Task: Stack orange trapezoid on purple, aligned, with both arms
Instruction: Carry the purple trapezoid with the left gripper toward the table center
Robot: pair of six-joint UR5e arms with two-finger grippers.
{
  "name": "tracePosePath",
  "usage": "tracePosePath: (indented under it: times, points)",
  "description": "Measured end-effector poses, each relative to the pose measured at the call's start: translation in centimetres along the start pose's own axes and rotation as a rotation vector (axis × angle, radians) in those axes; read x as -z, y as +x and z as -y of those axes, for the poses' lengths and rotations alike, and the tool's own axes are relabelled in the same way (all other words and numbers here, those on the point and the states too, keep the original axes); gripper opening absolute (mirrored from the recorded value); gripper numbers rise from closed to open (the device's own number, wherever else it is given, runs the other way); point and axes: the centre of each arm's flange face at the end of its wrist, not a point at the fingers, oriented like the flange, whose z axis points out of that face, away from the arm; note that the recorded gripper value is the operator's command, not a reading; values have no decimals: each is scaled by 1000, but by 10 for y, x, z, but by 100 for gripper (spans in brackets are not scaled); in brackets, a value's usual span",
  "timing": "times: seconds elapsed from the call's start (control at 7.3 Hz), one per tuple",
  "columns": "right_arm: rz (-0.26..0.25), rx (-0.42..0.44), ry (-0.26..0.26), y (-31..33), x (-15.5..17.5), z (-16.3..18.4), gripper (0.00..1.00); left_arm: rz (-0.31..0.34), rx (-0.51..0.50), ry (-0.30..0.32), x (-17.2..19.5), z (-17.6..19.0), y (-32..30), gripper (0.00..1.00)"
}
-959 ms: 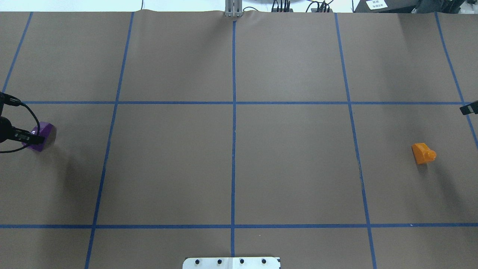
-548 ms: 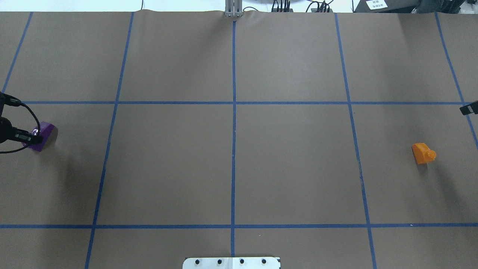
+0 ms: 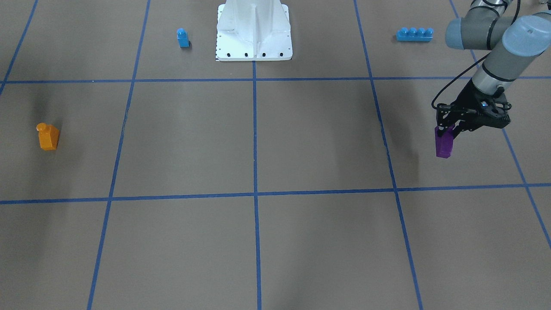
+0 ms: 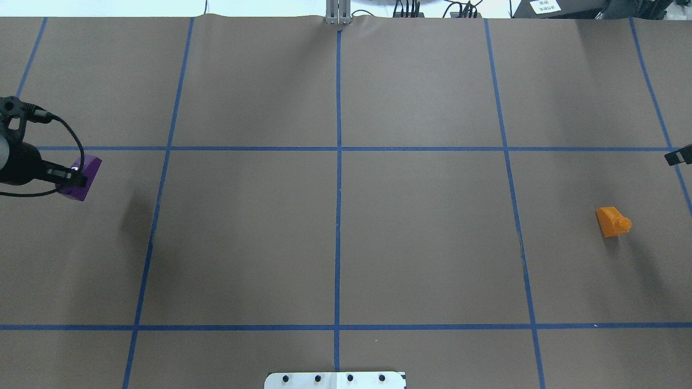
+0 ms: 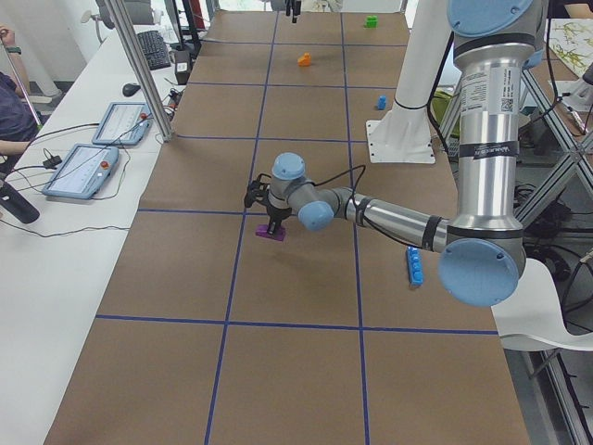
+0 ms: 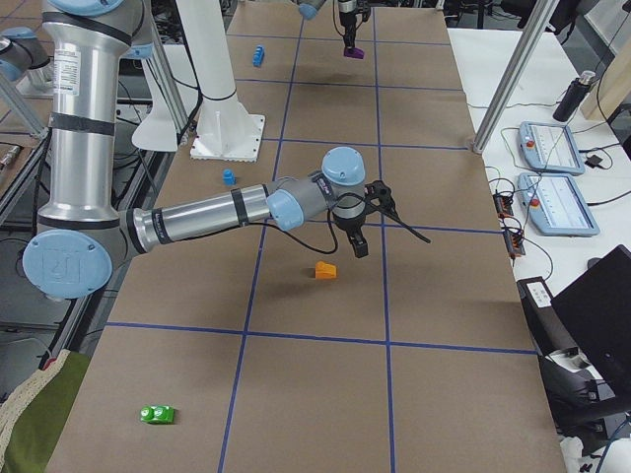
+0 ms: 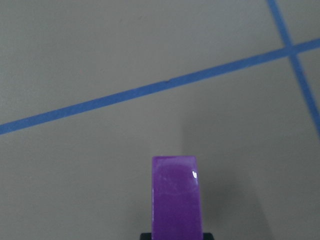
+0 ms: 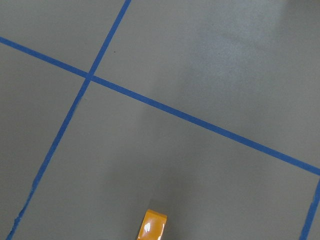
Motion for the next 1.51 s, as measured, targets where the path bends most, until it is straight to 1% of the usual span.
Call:
tracePosePath:
  times: [0.14, 0.27, 0.41, 0.69, 0.82, 0.96, 1.1, 1.51]
  points:
    - [0, 1, 1, 0, 0, 1, 100, -19, 37, -14, 8, 21, 53, 0]
    - [0, 1, 2, -1, 0, 1, 100, -38, 58, -39, 3, 35, 120, 0]
    - [-1, 2, 2, -1, 1, 2, 100, -42, 70, -57, -9, 45, 196, 0]
    - [-2, 5, 6, -1, 1, 5, 100, -22, 102, -80, -48, 62, 342, 0]
    - [-2, 6, 7, -2, 1, 6, 100, -20, 120, -93, -61, 68, 393, 0]
    - [-2, 7, 8, -2, 1, 7, 100, -20, 139, -108, -71, 69, 431, 0]
    - [-2, 7, 8, -2, 1, 7, 100, -18, 160, -116, -76, 66, 456, 0]
    - [-2, 9, 10, -3, 2, 8, 100, -22, 192, -105, -77, 54, 490, 0]
